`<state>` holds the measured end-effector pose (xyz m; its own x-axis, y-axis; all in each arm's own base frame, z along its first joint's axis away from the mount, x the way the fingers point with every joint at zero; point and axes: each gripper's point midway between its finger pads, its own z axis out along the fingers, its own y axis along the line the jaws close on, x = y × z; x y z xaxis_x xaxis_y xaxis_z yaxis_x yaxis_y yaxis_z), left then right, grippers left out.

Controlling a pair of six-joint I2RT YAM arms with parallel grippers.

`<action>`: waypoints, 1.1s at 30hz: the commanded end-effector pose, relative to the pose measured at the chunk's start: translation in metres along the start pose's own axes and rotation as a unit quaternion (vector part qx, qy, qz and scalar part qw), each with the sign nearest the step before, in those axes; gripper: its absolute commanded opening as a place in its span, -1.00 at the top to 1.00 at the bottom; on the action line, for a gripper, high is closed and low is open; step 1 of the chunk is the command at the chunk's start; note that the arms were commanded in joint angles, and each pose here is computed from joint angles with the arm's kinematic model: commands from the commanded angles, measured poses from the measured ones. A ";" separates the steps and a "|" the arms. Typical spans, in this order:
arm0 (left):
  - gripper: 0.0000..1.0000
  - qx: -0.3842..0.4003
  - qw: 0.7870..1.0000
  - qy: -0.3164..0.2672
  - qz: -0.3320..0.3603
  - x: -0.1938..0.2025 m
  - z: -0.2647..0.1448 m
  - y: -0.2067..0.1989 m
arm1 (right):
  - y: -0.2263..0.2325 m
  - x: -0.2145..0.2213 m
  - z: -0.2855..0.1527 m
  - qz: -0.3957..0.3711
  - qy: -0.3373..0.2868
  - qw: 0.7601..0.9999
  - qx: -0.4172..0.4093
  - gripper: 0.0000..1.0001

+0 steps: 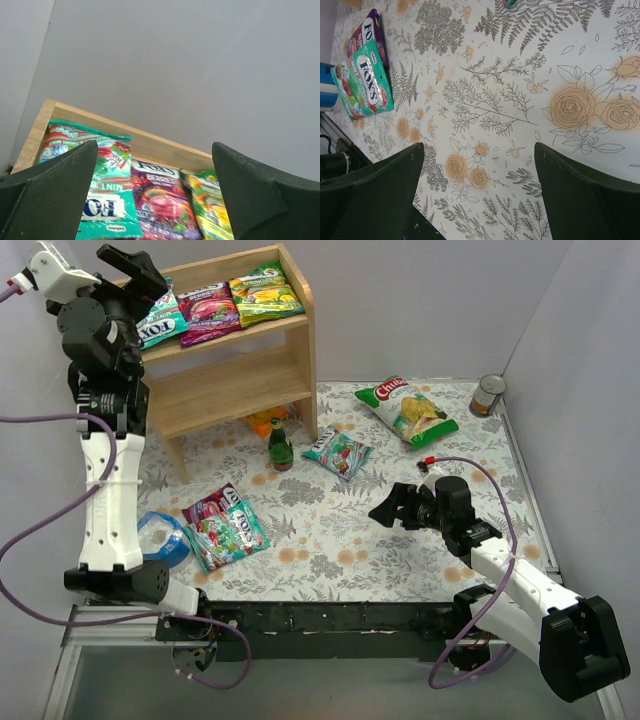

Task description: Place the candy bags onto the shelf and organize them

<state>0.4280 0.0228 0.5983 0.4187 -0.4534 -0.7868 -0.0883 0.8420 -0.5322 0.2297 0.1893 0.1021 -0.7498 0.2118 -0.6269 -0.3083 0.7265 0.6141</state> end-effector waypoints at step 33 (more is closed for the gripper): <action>-0.96 -0.046 0.885 0.462 -0.019 0.299 -0.275 0.163 | 0.128 0.058 0.122 -0.111 0.110 0.979 -0.128 -0.60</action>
<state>0.2928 -0.0528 0.1944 -0.4855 -0.5602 -0.6711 -0.1951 0.8178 -0.5415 0.2039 0.3170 0.0711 -0.8064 -0.1019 -0.5825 -0.5127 0.6114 0.6028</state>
